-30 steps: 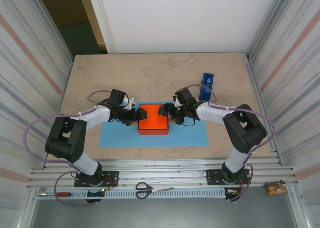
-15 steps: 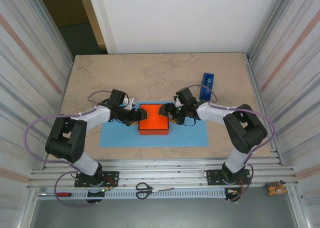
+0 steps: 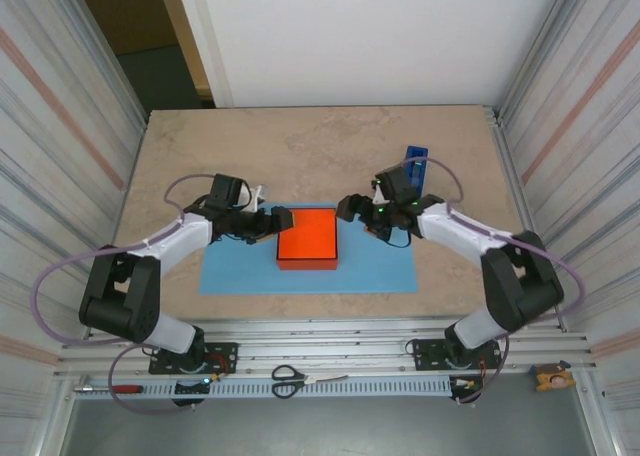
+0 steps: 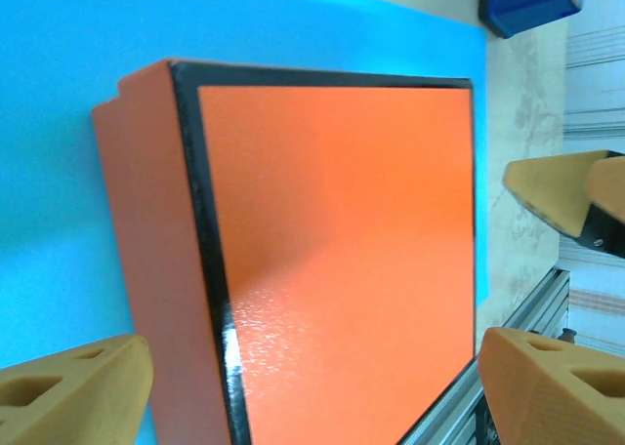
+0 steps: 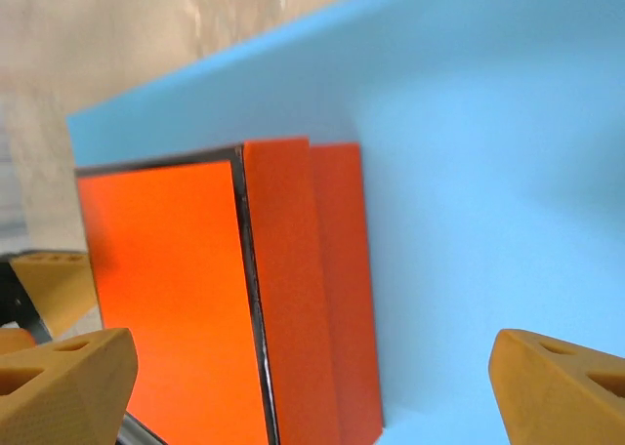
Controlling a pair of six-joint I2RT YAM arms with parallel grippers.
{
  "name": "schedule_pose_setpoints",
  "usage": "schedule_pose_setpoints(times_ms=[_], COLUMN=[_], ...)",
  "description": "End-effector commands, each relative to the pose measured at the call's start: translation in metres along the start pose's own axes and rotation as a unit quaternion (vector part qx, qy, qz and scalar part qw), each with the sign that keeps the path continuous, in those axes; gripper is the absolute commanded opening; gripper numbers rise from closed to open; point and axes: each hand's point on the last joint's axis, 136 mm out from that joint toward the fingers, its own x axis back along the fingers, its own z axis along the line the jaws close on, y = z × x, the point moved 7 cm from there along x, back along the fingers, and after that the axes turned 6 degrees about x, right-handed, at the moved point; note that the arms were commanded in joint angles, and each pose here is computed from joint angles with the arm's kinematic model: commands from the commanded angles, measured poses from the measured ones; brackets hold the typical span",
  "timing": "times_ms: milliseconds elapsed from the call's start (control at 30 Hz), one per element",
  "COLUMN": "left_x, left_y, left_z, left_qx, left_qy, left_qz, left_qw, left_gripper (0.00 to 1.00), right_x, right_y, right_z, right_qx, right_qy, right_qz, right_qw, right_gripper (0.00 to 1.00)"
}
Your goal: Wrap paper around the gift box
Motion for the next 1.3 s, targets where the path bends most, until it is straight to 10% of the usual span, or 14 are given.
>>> schedule_pose_setpoints(times_ms=[0,467,1267], left_x=[0.005,0.000,0.006], left_y=[0.001,0.002,0.000], left_z=[0.000,0.000,-0.002], left_qx=[-0.005,-0.001,-0.007], left_qy=[-0.001,-0.015,-0.006], left_qz=[-0.010,0.003,-0.006], left_qw=[1.000,1.000,1.000], left_gripper=[0.87,0.86,0.87], right_x=[0.023,0.064,0.022], right_y=[-0.011,-0.047,-0.062], right_z=[-0.041,-0.129,-0.106], right_qx=[-0.029,-0.134,-0.063], right_qy=[-0.055,-0.111,-0.112], right_qz=[-0.011,0.010,0.084], right_qw=[0.998,0.985,0.988], right_gripper=[0.90,0.78,0.68])
